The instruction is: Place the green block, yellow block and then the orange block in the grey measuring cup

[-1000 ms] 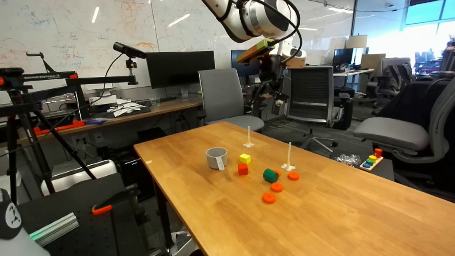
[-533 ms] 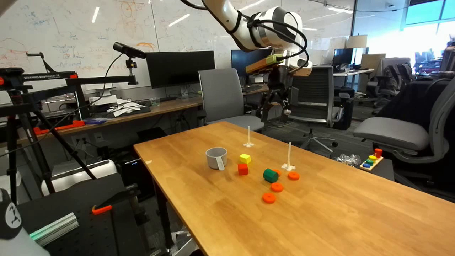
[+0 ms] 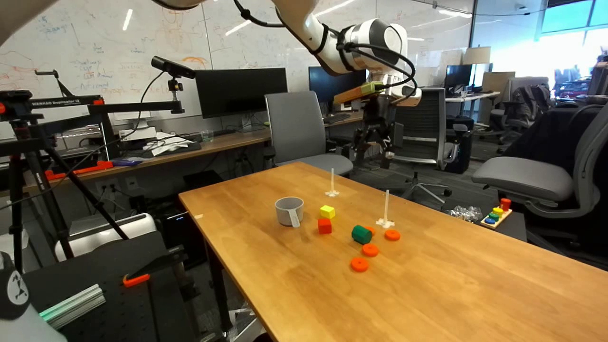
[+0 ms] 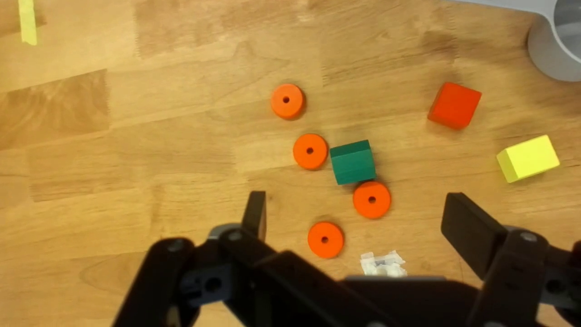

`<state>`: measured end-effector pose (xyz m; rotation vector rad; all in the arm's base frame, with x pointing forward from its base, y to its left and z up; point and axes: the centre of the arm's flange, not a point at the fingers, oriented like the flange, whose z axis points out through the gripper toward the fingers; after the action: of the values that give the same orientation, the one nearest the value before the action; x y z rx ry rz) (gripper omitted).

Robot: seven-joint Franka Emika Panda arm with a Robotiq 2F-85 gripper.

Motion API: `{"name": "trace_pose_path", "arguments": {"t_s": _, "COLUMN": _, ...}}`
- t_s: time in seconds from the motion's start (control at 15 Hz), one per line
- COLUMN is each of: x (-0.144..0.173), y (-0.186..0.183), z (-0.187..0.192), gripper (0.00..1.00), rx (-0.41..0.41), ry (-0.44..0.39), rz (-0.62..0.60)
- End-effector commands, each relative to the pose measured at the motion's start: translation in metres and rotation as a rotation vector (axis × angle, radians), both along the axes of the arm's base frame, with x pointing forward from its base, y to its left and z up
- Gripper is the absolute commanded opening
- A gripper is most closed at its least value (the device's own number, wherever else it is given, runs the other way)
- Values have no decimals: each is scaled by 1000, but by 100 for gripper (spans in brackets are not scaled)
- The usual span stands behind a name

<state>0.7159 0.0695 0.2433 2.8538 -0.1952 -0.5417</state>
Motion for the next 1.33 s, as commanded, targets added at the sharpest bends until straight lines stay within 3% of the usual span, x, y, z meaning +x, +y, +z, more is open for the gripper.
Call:
{"name": "trace_pose_path", "arguments": {"t_s": 0.0, "x": 22, "y": 3, "z": -3, "gripper": 100, "rx": 19, "ry": 3, "rz": -3}}
{"name": "trace_pose_path", "arguments": {"t_s": 0.6, "x": 10, "y": 22, "z": -64, "gripper": 100, "rx": 10, "ry": 71, "rz": 12}}
{"name": "trace_pose_path", "arguments": {"t_s": 1.27, "x": 5, "y": -8, "z": -107, "gripper": 100, "rx": -40, "ry": 135, "rz": -29}}
